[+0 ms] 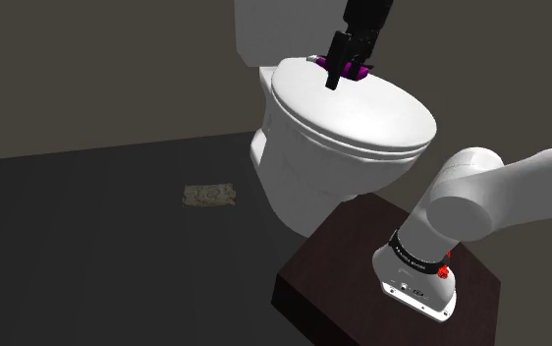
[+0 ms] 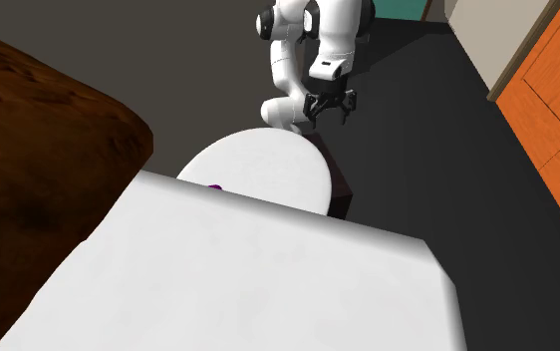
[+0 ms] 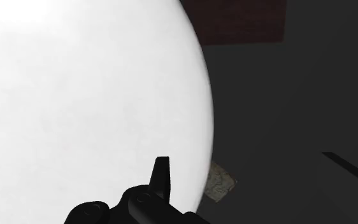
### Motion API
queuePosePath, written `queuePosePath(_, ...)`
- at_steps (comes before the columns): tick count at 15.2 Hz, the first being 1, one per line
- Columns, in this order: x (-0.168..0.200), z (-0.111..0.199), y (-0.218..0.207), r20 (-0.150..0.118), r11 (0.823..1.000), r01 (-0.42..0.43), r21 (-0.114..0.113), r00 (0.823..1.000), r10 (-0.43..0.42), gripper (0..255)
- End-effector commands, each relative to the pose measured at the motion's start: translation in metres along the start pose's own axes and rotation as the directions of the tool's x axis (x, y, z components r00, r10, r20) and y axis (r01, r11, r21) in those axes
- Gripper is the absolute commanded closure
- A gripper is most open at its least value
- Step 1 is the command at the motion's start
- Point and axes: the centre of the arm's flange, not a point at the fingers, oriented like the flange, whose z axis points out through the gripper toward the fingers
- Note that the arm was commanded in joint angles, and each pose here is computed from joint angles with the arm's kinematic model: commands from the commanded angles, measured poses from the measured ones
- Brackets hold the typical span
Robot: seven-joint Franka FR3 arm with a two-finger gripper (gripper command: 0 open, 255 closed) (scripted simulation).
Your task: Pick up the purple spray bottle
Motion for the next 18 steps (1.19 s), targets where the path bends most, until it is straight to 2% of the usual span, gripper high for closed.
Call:
queuePosePath(1,0.0,0.0,0.0,0.0,1.0,0.0,0.0,1.0,0.0,0)
queuePosePath(18,0.145,0.034,0.176,0.114,0.998,-0.031,-0.046,0.993,0.036,0)
